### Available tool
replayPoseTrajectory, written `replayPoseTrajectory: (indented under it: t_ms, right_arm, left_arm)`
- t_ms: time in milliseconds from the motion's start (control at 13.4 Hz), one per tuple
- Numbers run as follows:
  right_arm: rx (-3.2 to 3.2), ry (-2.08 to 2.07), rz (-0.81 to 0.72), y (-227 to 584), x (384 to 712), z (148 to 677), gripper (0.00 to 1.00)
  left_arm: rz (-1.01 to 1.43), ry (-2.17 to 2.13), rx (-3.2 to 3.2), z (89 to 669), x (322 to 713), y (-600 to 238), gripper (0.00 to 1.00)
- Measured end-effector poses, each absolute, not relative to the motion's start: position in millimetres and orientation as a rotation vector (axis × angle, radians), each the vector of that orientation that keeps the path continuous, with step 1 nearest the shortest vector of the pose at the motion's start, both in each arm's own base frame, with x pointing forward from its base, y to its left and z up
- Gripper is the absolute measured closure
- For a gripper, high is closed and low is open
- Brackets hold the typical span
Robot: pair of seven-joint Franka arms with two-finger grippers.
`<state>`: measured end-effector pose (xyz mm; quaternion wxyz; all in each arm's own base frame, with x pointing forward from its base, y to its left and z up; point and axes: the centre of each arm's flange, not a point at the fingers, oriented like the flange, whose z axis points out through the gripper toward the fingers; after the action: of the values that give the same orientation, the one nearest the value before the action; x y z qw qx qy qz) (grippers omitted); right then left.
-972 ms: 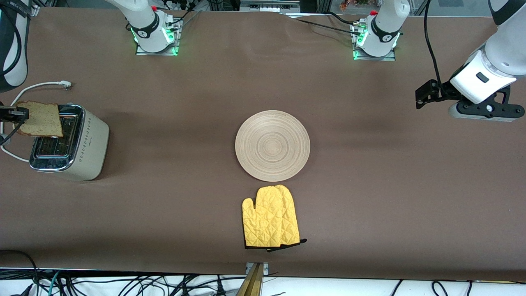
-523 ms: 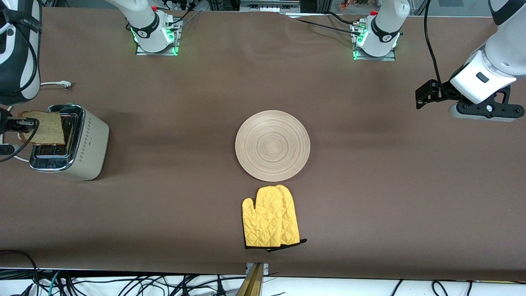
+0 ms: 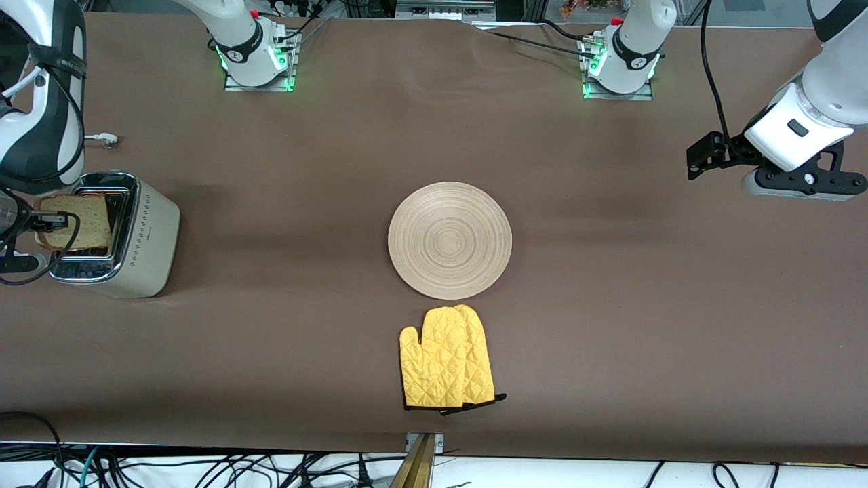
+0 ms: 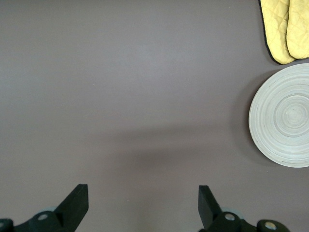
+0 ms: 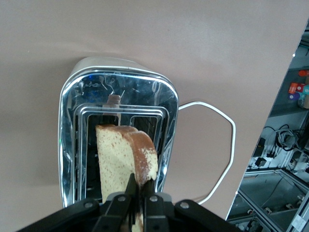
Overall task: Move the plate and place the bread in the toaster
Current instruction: 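Lower the bread upright into the toaster slot with the right gripper, then open the right gripper to release the bread in the slot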
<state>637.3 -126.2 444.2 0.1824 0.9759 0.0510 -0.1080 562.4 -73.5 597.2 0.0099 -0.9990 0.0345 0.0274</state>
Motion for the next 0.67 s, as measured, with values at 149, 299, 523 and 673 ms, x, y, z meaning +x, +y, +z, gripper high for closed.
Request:
replayPoseTrajectory:
  t_ms: [149,299,523,673]
  right_arm:
    - [2.742,0.122,-0.307,-124.2,641.7,438.9,0.93]
    - [2.734,0.116,-0.312,-122.8,644.8,435.0,0.93]
    - [2.729,0.087,-0.312,-122.1,646.2,431.3,0.93]
    - [2.73,0.073,-0.31,-121.5,646.3,430.9,0.86]
  left_arm:
    - [0.085,0.106,-3.119,597.2,562.5,-73.1,0.0]
    - [0.086,0.105,-3.119,597.2,562.6,-72.6,0.0]
    - [0.086,0.105,-3.119,597.2,562.6,-72.5,0.0]
    - [0.086,0.105,-3.119,597.2,562.6,-72.5,0.0]
